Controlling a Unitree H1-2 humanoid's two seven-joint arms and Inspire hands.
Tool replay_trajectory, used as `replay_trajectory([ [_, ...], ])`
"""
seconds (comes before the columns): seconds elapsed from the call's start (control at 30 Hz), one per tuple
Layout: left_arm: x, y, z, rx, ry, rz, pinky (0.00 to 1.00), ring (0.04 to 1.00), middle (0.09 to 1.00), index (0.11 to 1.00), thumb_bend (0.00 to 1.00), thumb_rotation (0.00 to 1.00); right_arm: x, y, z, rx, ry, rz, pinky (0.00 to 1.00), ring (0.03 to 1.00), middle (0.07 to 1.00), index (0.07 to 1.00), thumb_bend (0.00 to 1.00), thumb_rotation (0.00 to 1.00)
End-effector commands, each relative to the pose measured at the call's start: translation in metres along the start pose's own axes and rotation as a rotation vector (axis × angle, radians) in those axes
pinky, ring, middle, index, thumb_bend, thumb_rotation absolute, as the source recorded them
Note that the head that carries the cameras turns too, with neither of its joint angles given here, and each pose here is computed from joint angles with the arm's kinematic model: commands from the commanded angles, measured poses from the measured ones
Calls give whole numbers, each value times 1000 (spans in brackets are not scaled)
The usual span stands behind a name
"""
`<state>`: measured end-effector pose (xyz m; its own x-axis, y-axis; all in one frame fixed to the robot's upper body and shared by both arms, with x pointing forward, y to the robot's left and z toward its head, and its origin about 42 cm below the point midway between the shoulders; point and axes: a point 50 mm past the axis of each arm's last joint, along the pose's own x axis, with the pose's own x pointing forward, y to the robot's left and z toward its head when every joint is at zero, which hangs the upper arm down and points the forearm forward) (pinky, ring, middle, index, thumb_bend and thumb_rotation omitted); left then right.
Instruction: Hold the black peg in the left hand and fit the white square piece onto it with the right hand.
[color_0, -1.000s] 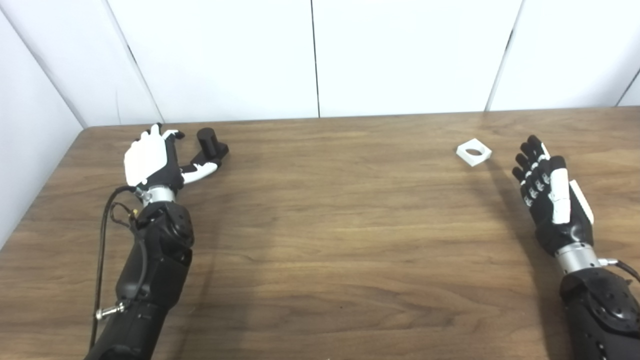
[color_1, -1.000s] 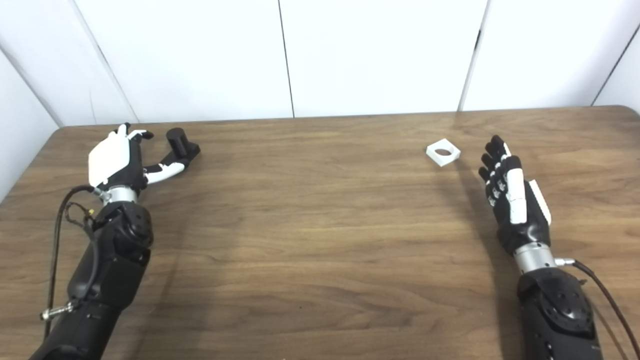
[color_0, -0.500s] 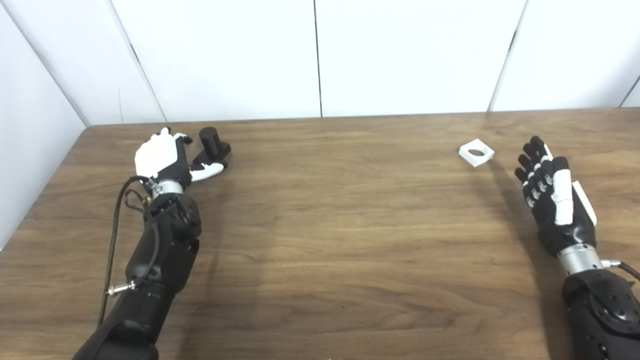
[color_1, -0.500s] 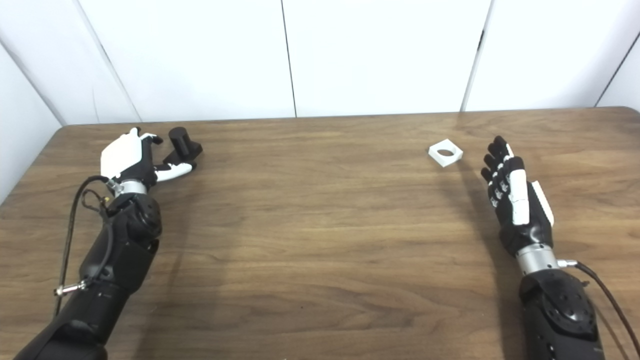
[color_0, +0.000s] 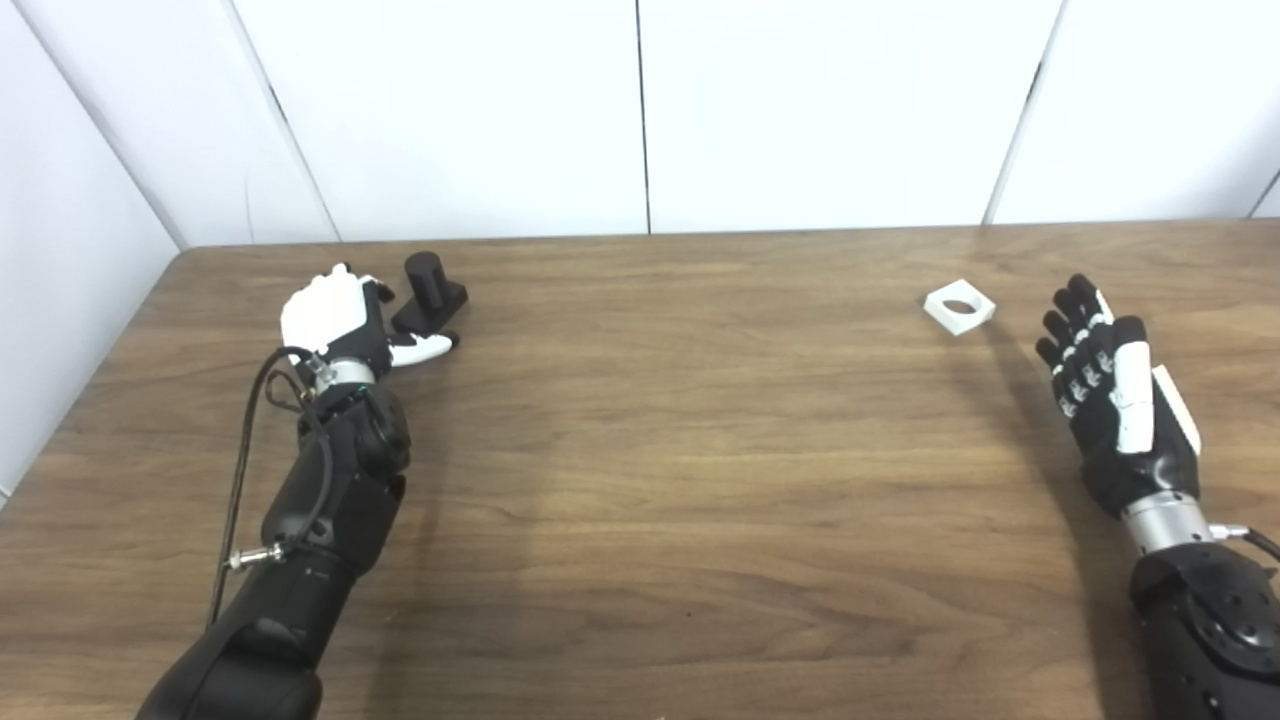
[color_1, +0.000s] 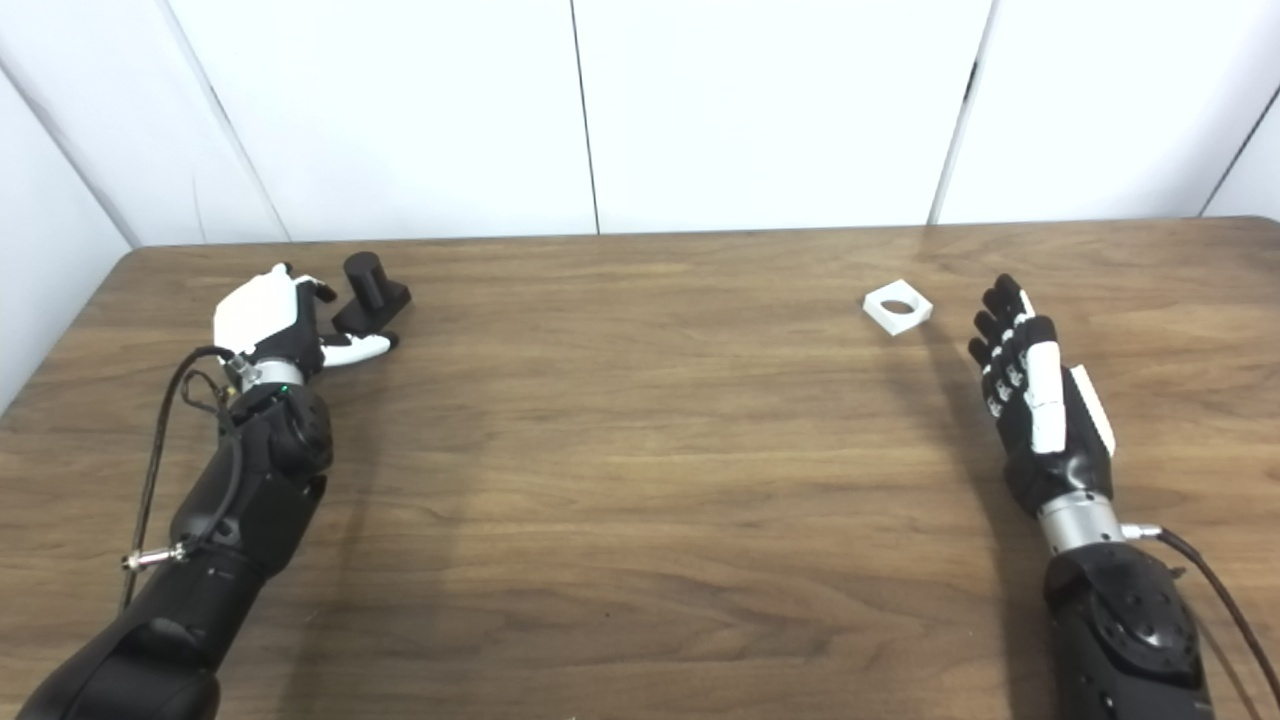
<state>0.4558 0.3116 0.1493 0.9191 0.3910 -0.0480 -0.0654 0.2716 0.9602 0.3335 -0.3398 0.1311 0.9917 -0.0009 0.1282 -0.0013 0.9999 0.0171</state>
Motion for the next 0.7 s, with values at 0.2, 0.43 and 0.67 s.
replay_trajectory([
  [0.2,18,33,19,5,-41,98,1000,1000,1000,767,825,491,-28,1,-31,19,92,-27,1000,1000,1000,1000,584,1000],
  [0.43,19,32,25,-2,-52,98,1000,1000,1000,768,829,486,-32,1,-32,29,91,-21,1000,1000,1000,1000,568,1000],
  [0.67,23,32,33,10,-69,94,1000,1000,1000,768,821,493,-36,1,-34,37,96,-15,1000,1000,1000,1000,572,1000],
])
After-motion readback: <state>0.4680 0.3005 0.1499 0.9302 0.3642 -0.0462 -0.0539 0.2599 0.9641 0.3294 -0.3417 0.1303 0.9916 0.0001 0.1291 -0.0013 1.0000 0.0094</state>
